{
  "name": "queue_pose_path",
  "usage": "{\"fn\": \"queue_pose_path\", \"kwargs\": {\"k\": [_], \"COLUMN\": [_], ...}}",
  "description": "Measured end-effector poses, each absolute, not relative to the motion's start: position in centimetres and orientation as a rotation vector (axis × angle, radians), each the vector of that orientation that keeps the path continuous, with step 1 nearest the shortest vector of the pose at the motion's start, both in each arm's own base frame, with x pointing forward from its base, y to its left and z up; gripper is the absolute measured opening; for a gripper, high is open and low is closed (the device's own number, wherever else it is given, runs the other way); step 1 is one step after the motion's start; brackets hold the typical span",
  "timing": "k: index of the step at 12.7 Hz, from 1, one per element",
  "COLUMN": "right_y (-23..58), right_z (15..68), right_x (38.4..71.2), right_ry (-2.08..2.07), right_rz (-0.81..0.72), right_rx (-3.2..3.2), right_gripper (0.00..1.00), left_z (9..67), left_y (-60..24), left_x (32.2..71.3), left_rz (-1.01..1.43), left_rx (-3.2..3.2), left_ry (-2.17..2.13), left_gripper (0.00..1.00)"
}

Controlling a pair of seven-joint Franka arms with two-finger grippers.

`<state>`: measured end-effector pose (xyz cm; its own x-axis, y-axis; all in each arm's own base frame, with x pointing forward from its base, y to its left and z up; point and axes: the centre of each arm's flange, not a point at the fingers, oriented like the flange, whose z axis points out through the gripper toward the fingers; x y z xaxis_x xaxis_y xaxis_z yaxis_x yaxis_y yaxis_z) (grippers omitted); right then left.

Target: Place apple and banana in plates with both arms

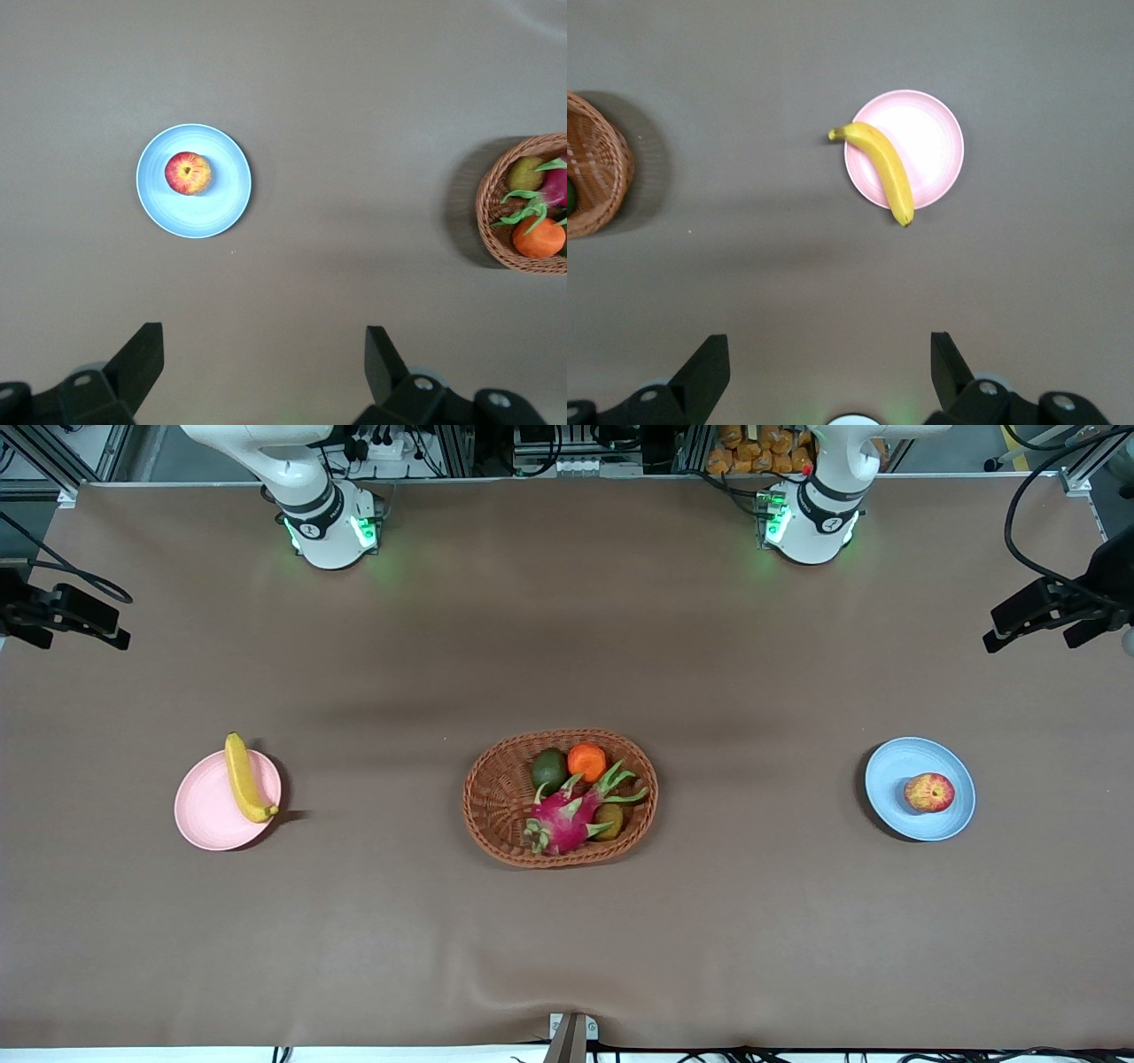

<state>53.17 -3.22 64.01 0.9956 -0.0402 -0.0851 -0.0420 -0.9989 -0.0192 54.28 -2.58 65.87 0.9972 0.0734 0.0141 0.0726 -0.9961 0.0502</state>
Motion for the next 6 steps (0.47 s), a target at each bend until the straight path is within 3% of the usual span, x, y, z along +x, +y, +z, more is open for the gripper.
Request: {"fn": "queue_pose_path", "kwargs": {"k": [6], "right_y": [-4.4], "right_z": [64.0], "right_x": [52.9], "right_ry": [0.098], "right_rz": [0.151], "right_rx": [-3.116], "right_gripper": [1.0], "left_z": [67.1], "left_y": [-3.2], "left_x": [53.1], "left_rz": [-0.021], "left_rx": [3.171], "left_ry": [0.098], "left_gripper": [1.0]}}
